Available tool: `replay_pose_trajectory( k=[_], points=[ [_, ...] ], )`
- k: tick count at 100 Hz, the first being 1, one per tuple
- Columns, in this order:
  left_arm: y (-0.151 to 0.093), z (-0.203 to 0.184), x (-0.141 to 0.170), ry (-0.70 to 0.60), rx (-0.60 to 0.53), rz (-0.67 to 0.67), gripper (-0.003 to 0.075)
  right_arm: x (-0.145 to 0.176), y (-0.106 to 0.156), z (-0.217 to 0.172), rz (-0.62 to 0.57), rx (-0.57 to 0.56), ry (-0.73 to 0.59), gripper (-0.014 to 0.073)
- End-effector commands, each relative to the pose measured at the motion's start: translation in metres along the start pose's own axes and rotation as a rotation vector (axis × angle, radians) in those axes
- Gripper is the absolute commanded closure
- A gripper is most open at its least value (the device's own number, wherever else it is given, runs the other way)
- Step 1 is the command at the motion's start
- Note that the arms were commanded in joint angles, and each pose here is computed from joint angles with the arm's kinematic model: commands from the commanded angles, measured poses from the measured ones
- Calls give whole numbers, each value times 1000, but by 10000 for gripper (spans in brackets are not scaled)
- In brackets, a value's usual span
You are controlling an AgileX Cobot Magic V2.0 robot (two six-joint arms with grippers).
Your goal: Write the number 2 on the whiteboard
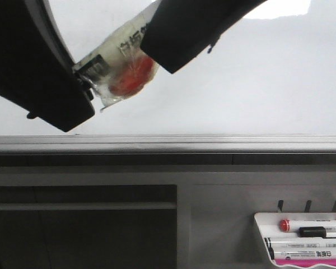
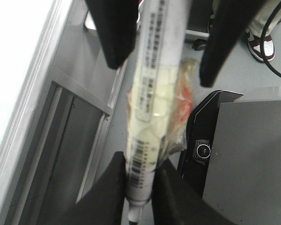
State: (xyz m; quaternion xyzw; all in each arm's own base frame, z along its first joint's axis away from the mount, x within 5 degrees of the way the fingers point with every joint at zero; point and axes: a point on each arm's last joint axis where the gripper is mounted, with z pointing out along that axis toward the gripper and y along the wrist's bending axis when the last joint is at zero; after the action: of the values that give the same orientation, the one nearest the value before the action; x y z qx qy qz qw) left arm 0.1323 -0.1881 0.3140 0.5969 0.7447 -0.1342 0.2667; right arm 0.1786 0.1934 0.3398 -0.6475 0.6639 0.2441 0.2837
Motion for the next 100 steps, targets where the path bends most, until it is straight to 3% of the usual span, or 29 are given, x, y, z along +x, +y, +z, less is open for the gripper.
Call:
replay_pose_trajectory(
  k=[1,28,50,73,82,100],
  points=[
    [0,-12,-12,-95,-22,-4,740,-15,1,-13,-11,37,-91,338],
    [0,-12,-12,-95,-22,-4,740,-15,1,-13,-11,45,-94,356],
    [0,-12,-12,-95,-22,-4,740,-15,1,-13,-11,40,-92,571],
    [2,-12,-13,-106,-35,1,735,-15,1,-13,-11,40,-92,603],
    [3,-13,-13,-102,-49,14,656,-15,1,-13,-12,41,-93,603],
    [1,-23,-10,-117,-68,17,309,-17,2,-26,-7,90,-121,603]
  ],
)
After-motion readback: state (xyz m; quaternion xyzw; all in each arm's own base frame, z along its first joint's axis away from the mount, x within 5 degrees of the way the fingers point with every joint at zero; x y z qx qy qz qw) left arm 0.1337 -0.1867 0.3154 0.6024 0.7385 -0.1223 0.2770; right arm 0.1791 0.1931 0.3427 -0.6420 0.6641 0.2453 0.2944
